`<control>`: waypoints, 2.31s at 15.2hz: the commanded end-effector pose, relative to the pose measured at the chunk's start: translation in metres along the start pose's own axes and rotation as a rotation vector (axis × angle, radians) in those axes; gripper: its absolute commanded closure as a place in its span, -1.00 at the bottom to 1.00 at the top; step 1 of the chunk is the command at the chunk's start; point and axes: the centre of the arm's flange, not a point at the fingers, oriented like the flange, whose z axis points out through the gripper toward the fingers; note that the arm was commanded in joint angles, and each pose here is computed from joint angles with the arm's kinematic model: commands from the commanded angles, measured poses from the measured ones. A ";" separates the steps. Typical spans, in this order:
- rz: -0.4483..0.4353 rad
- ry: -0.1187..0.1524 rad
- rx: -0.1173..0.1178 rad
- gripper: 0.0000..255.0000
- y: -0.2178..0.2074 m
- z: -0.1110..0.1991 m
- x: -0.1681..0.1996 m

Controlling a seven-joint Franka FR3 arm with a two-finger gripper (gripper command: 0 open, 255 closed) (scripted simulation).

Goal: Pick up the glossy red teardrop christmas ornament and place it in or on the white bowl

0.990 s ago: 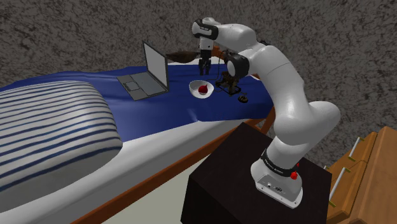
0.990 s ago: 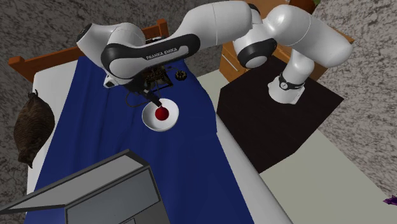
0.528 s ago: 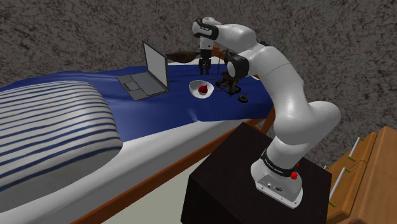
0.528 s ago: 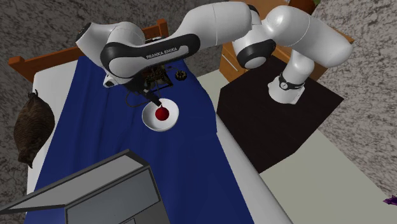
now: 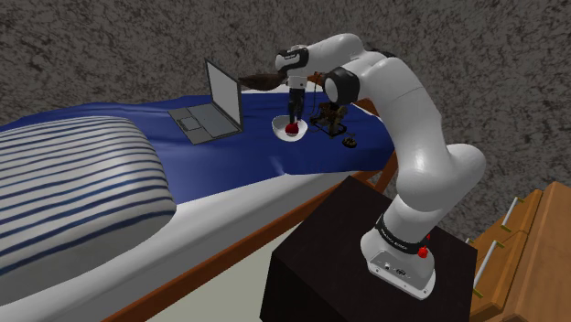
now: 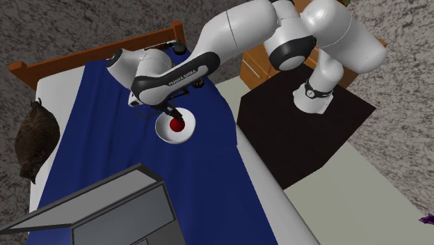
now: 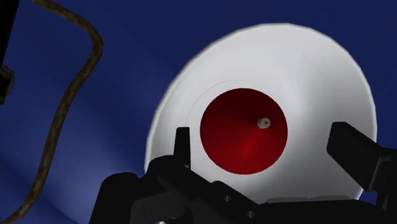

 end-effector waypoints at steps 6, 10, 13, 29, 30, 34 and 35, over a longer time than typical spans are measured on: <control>-0.002 0.000 -0.004 -1.00 0.000 0.037 -0.001; -0.002 0.000 -0.004 -1.00 0.000 0.037 -0.001; -0.002 0.000 -0.004 -1.00 0.000 0.037 -0.001; -0.002 0.000 -0.004 1.00 -0.007 0.007 -0.008; -0.002 0.000 -0.004 1.00 -0.009 0.002 -0.010; -0.002 0.000 -0.004 1.00 -0.013 -0.018 -0.014; -0.002 0.000 -0.004 1.00 -0.015 -0.023 -0.015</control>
